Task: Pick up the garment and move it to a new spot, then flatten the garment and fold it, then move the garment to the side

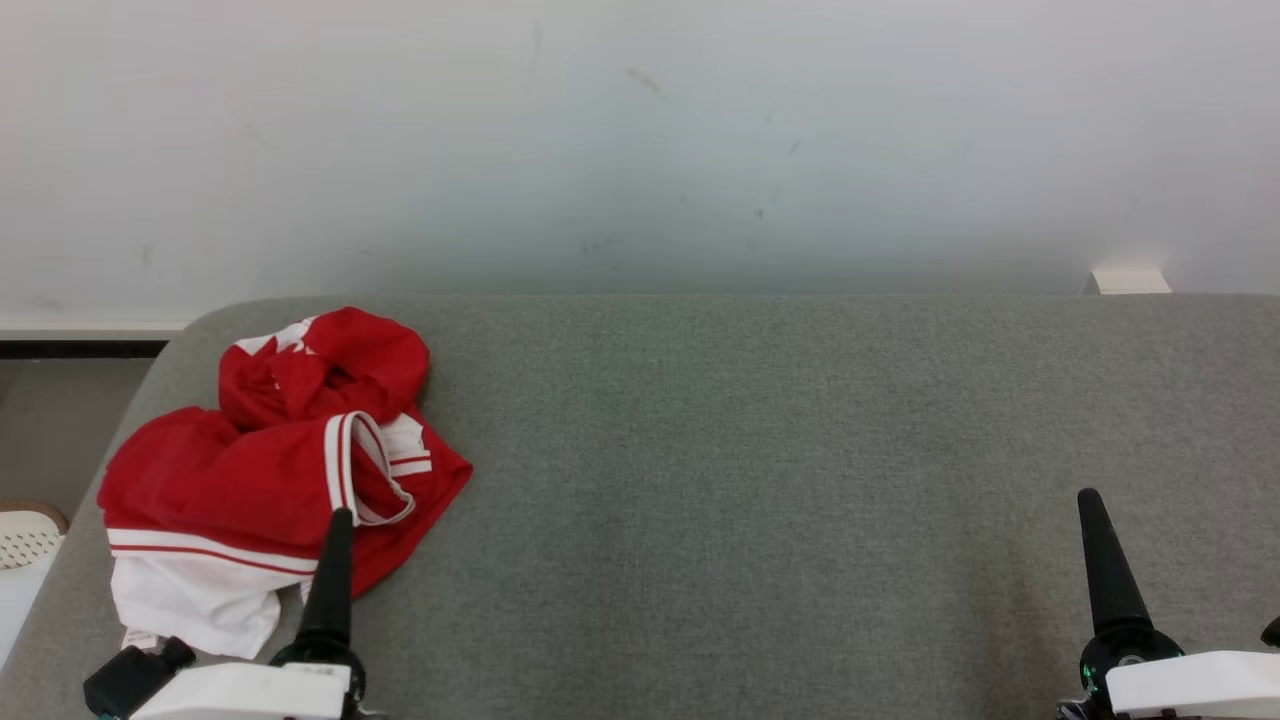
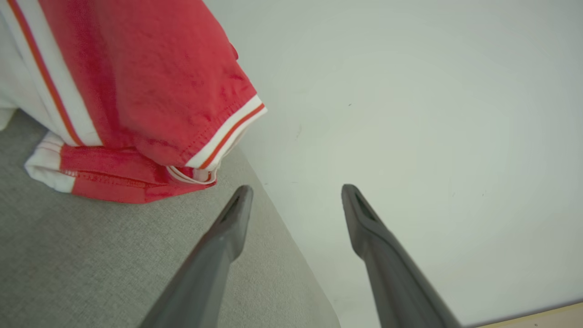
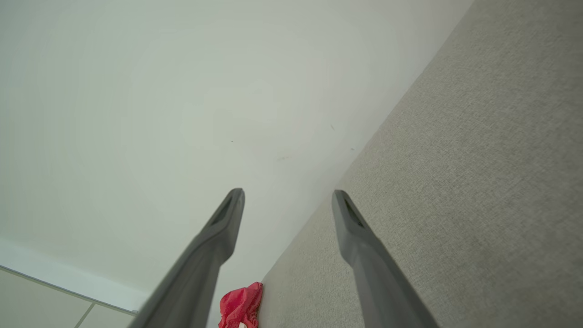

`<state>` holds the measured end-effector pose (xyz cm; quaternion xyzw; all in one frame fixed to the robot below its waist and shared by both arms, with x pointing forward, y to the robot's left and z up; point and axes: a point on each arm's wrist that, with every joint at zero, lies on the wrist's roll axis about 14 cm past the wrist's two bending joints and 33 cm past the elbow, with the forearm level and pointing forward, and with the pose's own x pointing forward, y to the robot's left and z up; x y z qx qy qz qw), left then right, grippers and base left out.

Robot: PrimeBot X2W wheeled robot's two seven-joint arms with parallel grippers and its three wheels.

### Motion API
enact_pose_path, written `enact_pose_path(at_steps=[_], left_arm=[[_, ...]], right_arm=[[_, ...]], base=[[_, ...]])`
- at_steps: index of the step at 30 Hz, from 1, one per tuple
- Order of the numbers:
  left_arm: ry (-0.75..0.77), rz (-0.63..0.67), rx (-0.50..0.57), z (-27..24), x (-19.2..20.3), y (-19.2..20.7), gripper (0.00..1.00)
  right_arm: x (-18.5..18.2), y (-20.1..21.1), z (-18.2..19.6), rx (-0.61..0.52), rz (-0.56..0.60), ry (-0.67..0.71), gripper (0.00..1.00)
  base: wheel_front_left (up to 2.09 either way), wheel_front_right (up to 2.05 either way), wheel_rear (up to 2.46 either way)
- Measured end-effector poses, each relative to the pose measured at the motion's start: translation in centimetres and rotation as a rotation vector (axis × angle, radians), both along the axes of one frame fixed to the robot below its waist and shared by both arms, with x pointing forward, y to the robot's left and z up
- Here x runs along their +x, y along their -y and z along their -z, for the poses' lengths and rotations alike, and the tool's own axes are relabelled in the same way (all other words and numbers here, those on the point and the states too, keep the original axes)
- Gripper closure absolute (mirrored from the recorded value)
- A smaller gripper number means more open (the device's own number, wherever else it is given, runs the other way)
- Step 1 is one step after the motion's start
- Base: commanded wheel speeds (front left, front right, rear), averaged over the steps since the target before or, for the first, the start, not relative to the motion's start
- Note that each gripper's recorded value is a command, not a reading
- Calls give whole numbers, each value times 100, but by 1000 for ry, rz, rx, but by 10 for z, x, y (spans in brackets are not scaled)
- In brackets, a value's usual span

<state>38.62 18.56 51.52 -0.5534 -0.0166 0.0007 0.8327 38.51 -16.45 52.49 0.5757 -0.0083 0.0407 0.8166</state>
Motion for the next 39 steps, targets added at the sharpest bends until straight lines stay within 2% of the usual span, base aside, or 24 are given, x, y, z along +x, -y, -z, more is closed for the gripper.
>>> enact_pose_path(at_steps=[6,12,27,39], left_arm=[[21,5,139,-7,2,4,0],[21,10,249,-8,2,10,0],[45,2,495,-14,2,16,0],[57,27,720,-10,0,27,0]], right_arm=[[0,-4,-7,-111,-2,34,0],[-1,-5,-13,-264,-3,67,0],[-7,-12,-14,-561,2,109,0],[-9,-19,-7,-720,-8,123,0]], base=[[0,0,0],[0,0,0],[0,0,0],[0,0,0]])
